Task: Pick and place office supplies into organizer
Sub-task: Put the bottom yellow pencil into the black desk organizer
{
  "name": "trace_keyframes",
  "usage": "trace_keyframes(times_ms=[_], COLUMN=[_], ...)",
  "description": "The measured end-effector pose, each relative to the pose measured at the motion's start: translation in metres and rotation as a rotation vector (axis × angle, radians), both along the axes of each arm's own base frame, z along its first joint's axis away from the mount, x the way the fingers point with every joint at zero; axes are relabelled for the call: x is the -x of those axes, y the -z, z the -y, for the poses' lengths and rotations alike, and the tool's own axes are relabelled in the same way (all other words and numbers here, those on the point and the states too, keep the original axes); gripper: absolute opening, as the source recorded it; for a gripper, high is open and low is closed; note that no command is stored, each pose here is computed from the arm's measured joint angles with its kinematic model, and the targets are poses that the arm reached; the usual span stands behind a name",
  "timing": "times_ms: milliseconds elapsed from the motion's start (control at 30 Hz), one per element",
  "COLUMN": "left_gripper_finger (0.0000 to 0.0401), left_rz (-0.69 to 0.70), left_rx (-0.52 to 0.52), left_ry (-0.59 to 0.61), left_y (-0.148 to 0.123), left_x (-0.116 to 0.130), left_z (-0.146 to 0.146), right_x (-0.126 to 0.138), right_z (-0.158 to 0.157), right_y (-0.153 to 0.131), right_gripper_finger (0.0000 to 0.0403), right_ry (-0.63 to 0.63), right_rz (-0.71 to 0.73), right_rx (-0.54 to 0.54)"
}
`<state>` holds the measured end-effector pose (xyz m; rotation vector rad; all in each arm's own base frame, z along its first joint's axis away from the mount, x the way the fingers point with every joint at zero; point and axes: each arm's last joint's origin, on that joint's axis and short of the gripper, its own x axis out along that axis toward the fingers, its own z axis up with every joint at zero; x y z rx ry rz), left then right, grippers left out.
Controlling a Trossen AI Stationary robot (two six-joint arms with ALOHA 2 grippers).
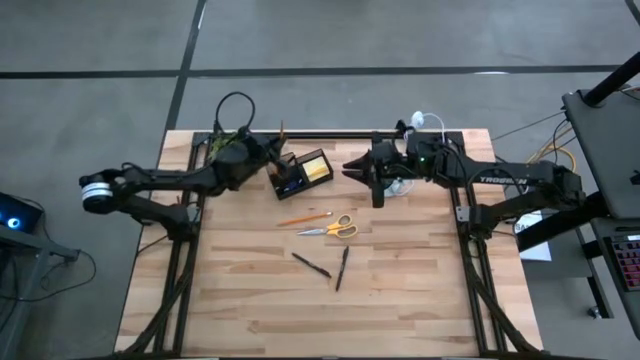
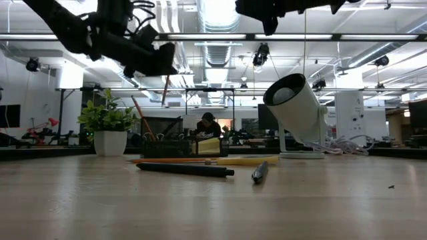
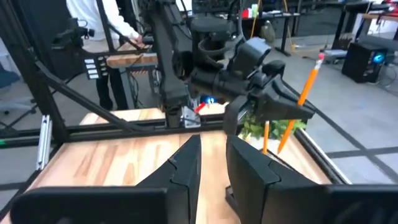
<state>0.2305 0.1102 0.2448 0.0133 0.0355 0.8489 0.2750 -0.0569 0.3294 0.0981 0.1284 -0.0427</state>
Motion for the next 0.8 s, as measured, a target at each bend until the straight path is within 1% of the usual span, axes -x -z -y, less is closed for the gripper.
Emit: trace_keyframes(times_ms=[167, 267, 367, 500, 667, 800], left_gripper_finger=[0.0006, 0.0006, 0.0006, 0.0006, 0.0006, 0.001], left_rz=[-0.056, -0.091, -0.076, -0.109, -0.126, -0.111], left_rx=[0.03, 0.042, 0.062, 0.077, 0.084, 0.079], left_ry=[-0.021, -0.033, -0.052, -0.057, -0.056, -0.056], left_y=[0.018, 0.03, 0.036, 0.045, 0.049, 0.045], left_x=[-0.008, -0.013, -0.016, -0.019, -0.018, -0.017], left_z=[-0.009, -0.013, -0.016, -0.017, -0.017, -0.016], right_x=[0.0, 0.001, 0.003, 0.005, 0.007, 0.008], right_z=[0.0, 0.0, -0.001, -0.001, -0.002, -0.002], right_y=[0.002, -0.004, -0.013, -0.019, -0.026, -0.03], right_gripper_finger=[0.0066, 0.0066, 0.0066, 0.0065, 0.0066, 0.0066], right_ry=[-0.002, -0.004, -0.006, -0.01, -0.017, -0.022], right_rz=[-0.008, -0.006, 0.021, 0.022, -0.011, -0.044], right_rx=[0.019, 0.036, 0.056, 0.093, 0.129, 0.151])
